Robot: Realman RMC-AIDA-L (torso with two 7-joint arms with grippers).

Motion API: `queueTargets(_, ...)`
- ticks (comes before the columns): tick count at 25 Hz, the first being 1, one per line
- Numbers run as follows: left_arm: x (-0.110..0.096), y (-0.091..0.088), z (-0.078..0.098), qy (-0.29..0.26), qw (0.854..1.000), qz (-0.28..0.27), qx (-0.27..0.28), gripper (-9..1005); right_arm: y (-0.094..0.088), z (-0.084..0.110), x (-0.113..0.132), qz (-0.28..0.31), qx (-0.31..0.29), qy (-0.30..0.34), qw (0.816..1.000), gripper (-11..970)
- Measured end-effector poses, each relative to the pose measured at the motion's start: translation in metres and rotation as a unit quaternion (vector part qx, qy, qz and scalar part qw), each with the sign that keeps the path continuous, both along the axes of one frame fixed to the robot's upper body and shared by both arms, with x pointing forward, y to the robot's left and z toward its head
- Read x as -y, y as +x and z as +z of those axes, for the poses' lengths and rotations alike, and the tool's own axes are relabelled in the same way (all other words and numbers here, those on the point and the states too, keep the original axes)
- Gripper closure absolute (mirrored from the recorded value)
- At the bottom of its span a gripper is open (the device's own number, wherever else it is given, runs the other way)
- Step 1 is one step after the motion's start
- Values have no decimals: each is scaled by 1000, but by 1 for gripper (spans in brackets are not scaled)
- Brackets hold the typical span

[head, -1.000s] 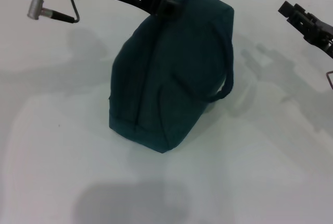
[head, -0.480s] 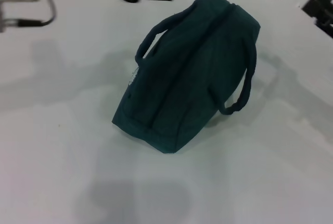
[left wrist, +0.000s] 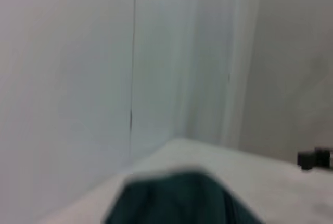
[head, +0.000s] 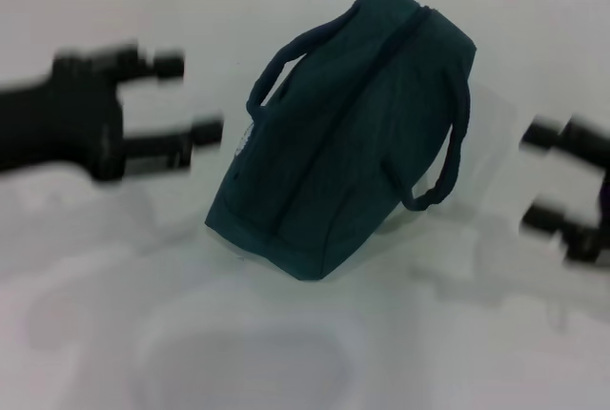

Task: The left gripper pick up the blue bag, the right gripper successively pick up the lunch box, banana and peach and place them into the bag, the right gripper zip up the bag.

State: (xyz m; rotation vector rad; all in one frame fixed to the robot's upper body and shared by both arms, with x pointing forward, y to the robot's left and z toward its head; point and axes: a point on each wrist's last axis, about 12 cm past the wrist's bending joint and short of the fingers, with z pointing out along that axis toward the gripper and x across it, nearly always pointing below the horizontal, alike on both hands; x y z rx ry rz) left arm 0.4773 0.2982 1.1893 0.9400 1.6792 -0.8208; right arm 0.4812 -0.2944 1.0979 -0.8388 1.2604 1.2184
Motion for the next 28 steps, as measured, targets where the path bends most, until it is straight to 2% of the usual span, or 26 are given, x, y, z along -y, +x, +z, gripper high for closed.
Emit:
queueTargets(3, -9, -8, -30, -2, 999, 1, -39, 174, -11, -17, -7, 6, -1, -38, 999, 101)
queueTargets(6, -17, -17, -65, 20, 997, 3, -69, 178, -22, -39, -15, -8, 0, -85, 996, 103)
queueTargets(11, -22, -34, -114, 11, 997, -1, -79, 178, -34, -69, -15, -60, -11, -149, 987, 103)
queueTargets(14, -27, -44, -134, -4, 998, 14, -69, 178, -35, -80, -14, -83, -27, -173, 981, 102)
queueTargets(20, -30, -52, -145, -8, 998, 29, -54, 178, -35, -85, -17, -94, -26, -184, 978, 102)
queueTargets(28, -30, -51, -145, -10, 998, 29, -51, 178, -36, -86, -19, -95, -26, -183, 978, 102)
